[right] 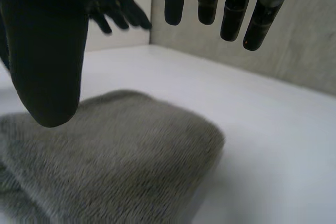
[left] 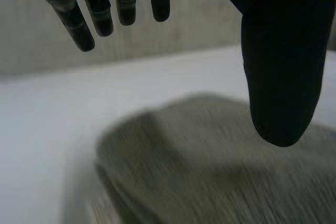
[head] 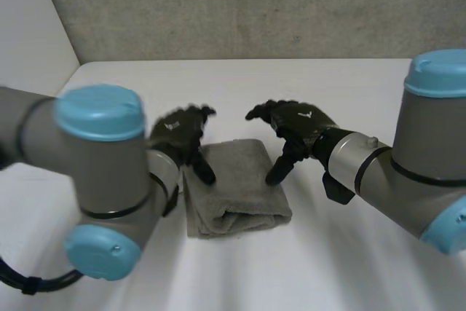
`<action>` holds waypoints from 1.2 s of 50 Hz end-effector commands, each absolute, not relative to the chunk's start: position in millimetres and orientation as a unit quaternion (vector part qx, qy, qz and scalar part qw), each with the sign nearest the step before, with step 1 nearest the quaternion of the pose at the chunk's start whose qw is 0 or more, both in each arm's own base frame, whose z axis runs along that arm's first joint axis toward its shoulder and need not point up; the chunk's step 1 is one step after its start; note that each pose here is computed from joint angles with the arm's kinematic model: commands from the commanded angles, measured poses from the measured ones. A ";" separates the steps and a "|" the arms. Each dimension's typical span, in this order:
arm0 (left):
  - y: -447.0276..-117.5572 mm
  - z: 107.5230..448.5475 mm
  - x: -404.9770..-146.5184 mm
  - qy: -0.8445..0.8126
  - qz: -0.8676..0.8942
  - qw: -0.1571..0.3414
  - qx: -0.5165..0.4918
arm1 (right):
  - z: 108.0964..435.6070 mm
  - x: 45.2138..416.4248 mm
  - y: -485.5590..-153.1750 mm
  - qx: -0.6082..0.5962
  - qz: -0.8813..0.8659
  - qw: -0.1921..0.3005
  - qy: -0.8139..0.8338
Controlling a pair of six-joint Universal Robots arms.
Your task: Fold the towel.
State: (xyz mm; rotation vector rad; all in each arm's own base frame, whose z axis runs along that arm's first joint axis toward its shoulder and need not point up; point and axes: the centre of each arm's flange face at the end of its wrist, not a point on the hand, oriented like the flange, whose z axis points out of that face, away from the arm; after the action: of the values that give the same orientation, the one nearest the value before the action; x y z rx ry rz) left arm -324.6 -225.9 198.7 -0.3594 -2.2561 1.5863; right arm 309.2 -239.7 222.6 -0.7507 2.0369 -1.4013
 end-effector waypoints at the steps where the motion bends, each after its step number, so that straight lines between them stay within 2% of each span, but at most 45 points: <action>1: -227.3 145.9 -324.5 -0.857 0.488 0.128 -0.104 | 182.6 321.2 -255.8 -0.309 -0.482 0.270 0.774; 5: -228.6 139.1 -316.4 -0.862 0.491 0.093 -0.092 | 158.7 328.9 -260.0 -0.358 -0.475 0.241 0.766; 7: -227.8 139.0 -316.3 -0.861 0.491 0.092 -0.094 | 151.2 329.6 -262.0 -0.379 -0.479 0.223 0.760; 10: -227.6 137.9 -314.6 -0.861 0.490 0.082 -0.107 | 140.6 331.2 -262.9 -0.421 -0.488 0.173 0.745; 11: -227.2 138.9 -314.3 -0.859 0.492 0.074 -0.121 | 141.2 332.3 -264.2 -0.438 -0.498 0.145 0.735; 14: -226.6 139.7 -314.6 -0.856 0.494 0.067 -0.135 | 147.9 334.1 -266.4 -0.444 -0.515 0.119 0.723; 17: -227.5 150.4 -316.0 -0.846 0.508 0.064 -0.149 | 154.6 335.1 -267.1 -0.438 -0.526 0.122 0.719; 19: -230.3 179.4 -316.6 -0.826 0.539 0.078 -0.143 | 186.0 332.8 -269.5 -0.408 -0.559 0.134 0.709; 20: -230.3 179.5 -316.6 -0.826 0.539 0.078 -0.143 | 186.2 332.7 -269.5 -0.408 -0.560 0.134 0.709; 21: -231.3 197.3 -315.9 -0.814 0.558 0.086 -0.137 | 206.4 330.3 -268.3 -0.385 -0.578 0.146 0.705; 22: -231.3 197.5 -315.9 -0.814 0.558 0.086 -0.136 | 228.0 326.2 -268.1 -0.360 -0.597 0.157 0.699; 23: -231.6 217.3 -316.3 -0.801 0.577 0.098 -0.129 | 228.2 326.2 -268.1 -0.359 -0.598 0.157 0.699; 24: -230.8 240.2 -315.8 -0.785 0.597 0.111 -0.123 | 250.4 318.3 -271.9 -0.330 -0.621 0.161 0.693; 25: -230.8 240.5 -315.8 -0.784 0.597 0.112 -0.123 | 250.6 318.2 -271.9 -0.330 -0.621 0.161 0.693; 27: -228.4 291.0 -305.3 -0.752 0.637 0.135 -0.104 | 299.4 288.4 -286.6 -0.254 -0.676 0.142 0.677; 28: -228.4 291.3 -305.2 -0.752 0.637 0.135 -0.104 | 299.6 288.2 -286.6 -0.254 -0.676 0.142 0.677; 29: -230.4 317.0 -292.0 -0.738 0.656 0.136 -0.087 | 324.0 271.9 -289.9 -0.220 -0.700 0.126 0.667; 30: -230.4 317.2 -291.9 -0.737 0.656 0.137 -0.087 | 344.0 257.1 -288.3 -0.193 -0.719 0.107 0.659; 31: -233.3 343.5 -275.6 -0.723 0.674 0.134 -0.067 | 344.2 257.0 -288.3 -0.193 -0.719 0.106 0.659; 32: -233.5 363.6 -260.4 -0.716 0.684 0.130 -0.054 | 360.1 244.6 -283.8 -0.172 -0.730 0.089 0.655; 33: -233.5 363.8 -260.2 -0.716 0.684 0.130 -0.054 | 360.3 244.4 -283.7 -0.172 -0.730 0.089 0.655; 35: -230.4 390.8 -236.2 -0.711 0.691 0.127 -0.041 | 379.8 227.9 -271.7 -0.150 -0.738 0.067 0.654; 40: -231.8 397.3 -219.3 -0.718 0.681 0.137 -0.045 | 380.3 220.6 -265.0 -0.138 -0.734 0.060 0.662; 46: -229.4 390.8 -220.1 -0.724 0.668 0.156 -0.065 | 379.2 220.8 -263.0 -0.143 -0.729 0.058 0.667; 60: -229.0 378.4 -219.7 -0.738 0.654 0.147 -0.072 | 367.7 224.9 -257.6 -0.168 -0.718 0.054 0.673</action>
State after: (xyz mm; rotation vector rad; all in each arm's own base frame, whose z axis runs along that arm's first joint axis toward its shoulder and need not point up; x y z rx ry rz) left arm -220.8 -227.8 378.8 -0.2106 -2.1188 1.8747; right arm 224.6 -258.9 371.5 -0.4705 2.0339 -2.1753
